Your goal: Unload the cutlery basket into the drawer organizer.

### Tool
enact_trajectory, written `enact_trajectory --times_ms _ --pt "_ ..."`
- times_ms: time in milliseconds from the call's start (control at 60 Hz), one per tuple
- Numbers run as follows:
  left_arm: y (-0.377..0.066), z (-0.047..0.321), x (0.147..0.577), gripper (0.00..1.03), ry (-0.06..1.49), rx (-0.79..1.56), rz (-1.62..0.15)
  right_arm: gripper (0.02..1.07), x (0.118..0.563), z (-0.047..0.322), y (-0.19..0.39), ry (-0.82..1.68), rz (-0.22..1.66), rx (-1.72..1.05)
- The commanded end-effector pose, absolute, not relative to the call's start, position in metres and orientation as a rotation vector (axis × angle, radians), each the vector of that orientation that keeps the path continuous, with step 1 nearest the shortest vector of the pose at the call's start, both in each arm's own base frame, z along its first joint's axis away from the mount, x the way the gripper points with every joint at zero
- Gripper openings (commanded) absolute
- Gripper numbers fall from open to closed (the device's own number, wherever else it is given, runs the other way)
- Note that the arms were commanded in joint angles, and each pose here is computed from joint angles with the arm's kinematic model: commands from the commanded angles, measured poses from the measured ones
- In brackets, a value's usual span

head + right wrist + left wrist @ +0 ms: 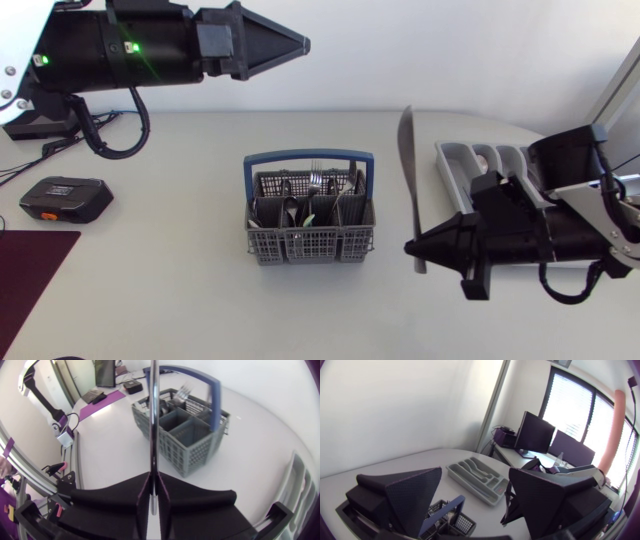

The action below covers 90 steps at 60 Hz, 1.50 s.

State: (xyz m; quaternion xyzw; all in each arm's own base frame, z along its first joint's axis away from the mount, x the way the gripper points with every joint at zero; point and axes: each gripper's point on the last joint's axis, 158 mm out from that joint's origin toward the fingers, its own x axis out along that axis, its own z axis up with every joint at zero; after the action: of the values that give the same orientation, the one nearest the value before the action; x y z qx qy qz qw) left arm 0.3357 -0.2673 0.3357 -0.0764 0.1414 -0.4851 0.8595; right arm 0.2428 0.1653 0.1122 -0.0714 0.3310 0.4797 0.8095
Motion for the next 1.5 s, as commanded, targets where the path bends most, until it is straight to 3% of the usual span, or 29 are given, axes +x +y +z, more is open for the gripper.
enact_trajectory --times_ms 0,383,933,1483 --pt "-0.261 0.33 0.344 0.95 0.288 -0.122 -0.975 0.08 0.265 0.122 0.138 0.67 0.944 -0.173" --pt "-0.237 0.259 0.36 0.95 0.378 0.12 -0.796 0.08 0.353 0.125 -0.018 0.691 0.556 -0.093" --pt "-0.243 0.203 0.338 0.95 0.407 0.37 -0.756 0.08 0.427 0.065 -0.209 0.845 0.147 -0.016" --pt "-0.241 0.181 0.324 0.95 0.435 0.454 -0.742 0.08 0.443 0.007 -0.267 1.013 -0.061 -0.018"
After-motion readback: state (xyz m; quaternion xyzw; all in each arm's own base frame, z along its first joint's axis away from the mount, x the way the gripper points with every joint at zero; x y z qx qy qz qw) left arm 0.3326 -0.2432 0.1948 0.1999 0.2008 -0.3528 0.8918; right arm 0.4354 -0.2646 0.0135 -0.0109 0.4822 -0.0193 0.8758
